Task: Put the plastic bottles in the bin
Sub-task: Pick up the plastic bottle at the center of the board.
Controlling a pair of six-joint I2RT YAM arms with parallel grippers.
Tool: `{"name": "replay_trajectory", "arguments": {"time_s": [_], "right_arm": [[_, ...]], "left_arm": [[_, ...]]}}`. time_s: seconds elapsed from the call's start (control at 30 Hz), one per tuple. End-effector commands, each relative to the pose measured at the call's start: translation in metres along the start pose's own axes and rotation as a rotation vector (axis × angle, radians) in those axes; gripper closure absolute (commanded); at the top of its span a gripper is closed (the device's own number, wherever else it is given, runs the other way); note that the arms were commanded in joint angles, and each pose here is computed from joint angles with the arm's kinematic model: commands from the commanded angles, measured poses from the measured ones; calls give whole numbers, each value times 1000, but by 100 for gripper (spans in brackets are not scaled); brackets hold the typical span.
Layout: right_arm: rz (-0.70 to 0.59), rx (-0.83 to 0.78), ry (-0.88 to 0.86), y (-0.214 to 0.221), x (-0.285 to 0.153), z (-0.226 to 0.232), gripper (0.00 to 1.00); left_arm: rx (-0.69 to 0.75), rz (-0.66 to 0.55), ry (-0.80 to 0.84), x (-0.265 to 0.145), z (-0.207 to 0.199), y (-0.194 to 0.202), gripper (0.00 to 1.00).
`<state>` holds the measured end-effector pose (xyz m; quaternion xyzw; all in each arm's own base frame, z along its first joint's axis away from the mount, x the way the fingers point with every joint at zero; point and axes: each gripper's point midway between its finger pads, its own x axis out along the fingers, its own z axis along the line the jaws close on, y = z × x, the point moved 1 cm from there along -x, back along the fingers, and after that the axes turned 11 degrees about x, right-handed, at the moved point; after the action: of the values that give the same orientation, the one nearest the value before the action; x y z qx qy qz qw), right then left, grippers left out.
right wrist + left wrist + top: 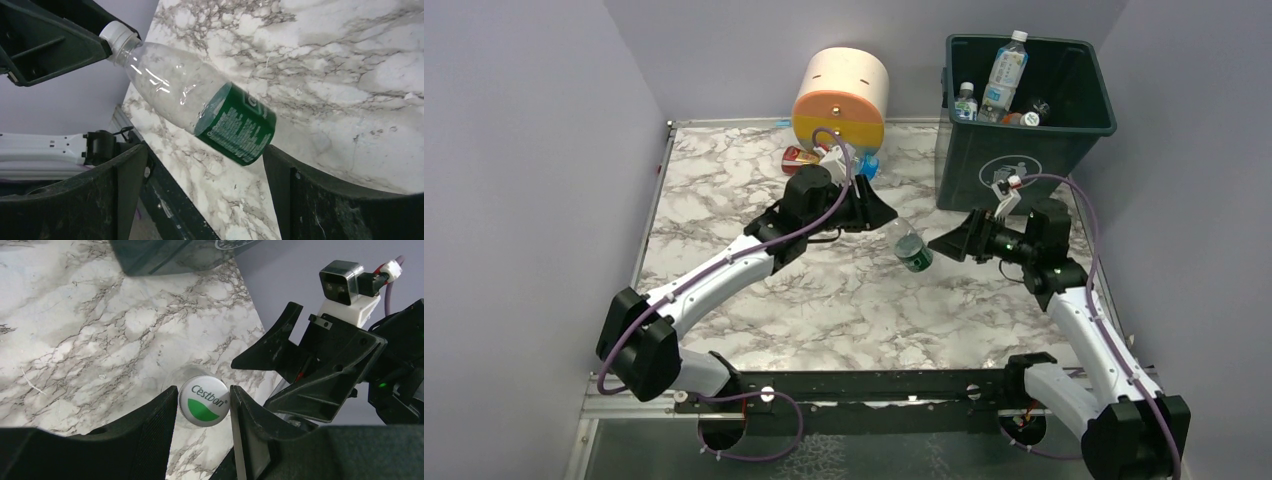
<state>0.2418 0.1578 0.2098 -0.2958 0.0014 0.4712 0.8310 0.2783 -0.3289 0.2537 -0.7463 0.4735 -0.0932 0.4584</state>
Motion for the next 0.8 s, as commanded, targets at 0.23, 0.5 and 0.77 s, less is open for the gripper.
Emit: {"name": "replay_trajectory", "arguments": {"time_s": [0.23, 0.5, 0.77], "right_arm": [[-69, -350, 20, -30, -4, 22, 10], [-28, -462, -99, -14, 4, 54, 10], [26, -546, -118, -3, 25, 76, 9]], "left_arm": [[54, 53, 92, -8, -18, -26, 53], [58, 104, 151, -4, -26, -33, 53], [49, 120, 178, -2, -28, -31, 53]]}}
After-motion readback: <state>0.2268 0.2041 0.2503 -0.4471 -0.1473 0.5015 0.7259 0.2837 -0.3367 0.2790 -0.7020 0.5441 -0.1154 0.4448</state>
